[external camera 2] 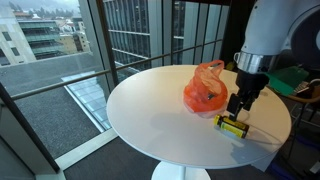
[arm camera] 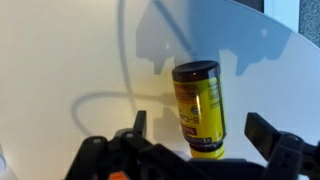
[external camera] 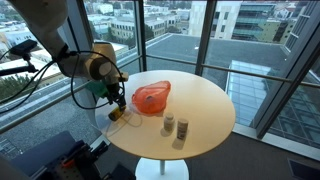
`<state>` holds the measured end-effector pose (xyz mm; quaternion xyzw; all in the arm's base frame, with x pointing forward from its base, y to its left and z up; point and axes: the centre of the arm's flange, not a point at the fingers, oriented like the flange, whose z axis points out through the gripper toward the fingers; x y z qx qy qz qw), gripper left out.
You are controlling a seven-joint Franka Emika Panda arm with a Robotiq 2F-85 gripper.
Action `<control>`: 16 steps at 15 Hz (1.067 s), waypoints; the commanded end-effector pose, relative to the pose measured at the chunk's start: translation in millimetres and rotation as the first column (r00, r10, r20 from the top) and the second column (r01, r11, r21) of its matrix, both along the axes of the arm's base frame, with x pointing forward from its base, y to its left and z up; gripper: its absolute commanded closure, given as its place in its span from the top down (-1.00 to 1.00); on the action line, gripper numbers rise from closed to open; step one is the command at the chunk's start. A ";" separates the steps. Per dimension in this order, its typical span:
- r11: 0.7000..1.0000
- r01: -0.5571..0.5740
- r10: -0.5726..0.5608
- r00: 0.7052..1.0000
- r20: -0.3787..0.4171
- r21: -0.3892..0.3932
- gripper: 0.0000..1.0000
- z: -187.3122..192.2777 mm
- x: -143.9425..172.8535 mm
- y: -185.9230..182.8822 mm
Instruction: Pick up the yellow and brown bottle and place it in the plastic bag
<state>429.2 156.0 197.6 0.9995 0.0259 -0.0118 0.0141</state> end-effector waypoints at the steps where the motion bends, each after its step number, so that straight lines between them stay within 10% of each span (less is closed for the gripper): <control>1: 1.000 0.002 -0.002 1.000 0.018 -0.003 1.00 -13.1 12.9 7.8; 5: 1.000 0.001 -0.001 1.000 0.015 -0.007 1.00 -25.0 17.7 13.2; 11: 1.000 -0.003 0.003 1.000 0.000 -0.019 -0.20 -37.9 19.7 15.3; 16: 1.000 0.008 -0.008 1.000 0.019 -0.012 -0.50 -20.7 22.6 15.6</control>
